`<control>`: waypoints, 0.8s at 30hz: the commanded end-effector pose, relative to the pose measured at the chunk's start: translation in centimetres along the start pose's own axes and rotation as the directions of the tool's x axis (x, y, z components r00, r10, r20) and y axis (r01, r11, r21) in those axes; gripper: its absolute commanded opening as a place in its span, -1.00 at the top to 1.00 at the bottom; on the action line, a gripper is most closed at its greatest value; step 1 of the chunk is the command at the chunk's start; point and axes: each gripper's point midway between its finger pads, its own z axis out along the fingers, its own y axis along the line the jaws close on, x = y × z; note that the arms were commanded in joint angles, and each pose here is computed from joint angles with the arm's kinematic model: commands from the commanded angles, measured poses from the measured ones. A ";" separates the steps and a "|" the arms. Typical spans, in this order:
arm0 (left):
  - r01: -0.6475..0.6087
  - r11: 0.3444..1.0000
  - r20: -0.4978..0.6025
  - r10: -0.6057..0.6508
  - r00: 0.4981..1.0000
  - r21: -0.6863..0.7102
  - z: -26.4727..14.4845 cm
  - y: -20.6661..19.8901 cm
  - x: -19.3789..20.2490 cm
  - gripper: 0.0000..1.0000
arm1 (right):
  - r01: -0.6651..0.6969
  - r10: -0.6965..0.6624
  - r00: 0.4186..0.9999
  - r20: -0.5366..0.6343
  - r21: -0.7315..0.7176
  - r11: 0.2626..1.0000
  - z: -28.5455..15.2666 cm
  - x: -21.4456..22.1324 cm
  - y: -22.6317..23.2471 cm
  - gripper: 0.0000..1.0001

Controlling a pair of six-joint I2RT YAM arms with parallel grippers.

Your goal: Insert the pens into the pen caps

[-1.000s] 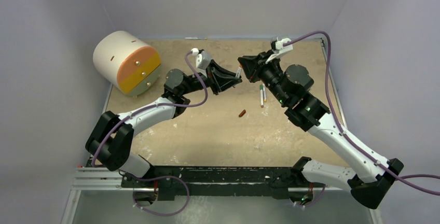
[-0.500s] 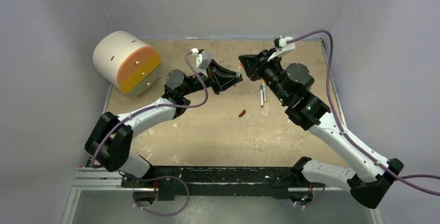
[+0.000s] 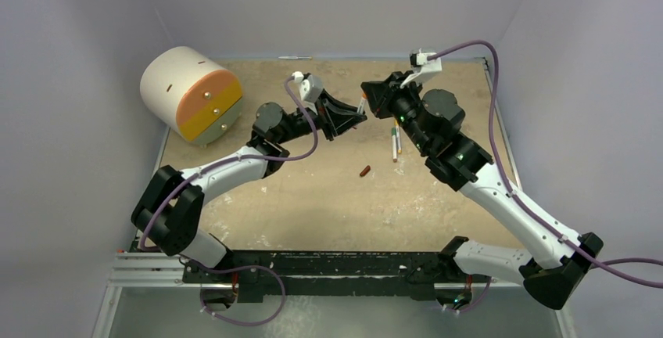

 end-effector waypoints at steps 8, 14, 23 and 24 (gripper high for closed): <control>-0.154 0.986 0.201 0.165 0.966 -0.069 1.6 0.6 -8.6 1.00 | 0.040 -0.050 0.968 -0.248 -0.045 0.998 -1.4 6.9 -0.2 1.00; -0.152 0.987 0.238 0.162 0.958 -0.057 1.7 0.8 -10.3 1.00 | 0.061 -0.078 0.937 -0.342 -0.061 0.996 -2.1 10.0 -0.5 1.00; -0.153 0.988 0.261 0.153 0.953 -0.020 1.9 0.6 -11.9 1.00 | 0.111 -0.117 0.889 -0.443 -0.038 0.993 -3.5 13.0 -2.1 1.00; -0.154 0.988 0.258 0.154 0.954 -0.021 1.9 0.6 -11.9 1.00 | 0.121 -0.123 0.885 -0.449 -0.033 0.992 -3.6 13.1 -2.3 1.00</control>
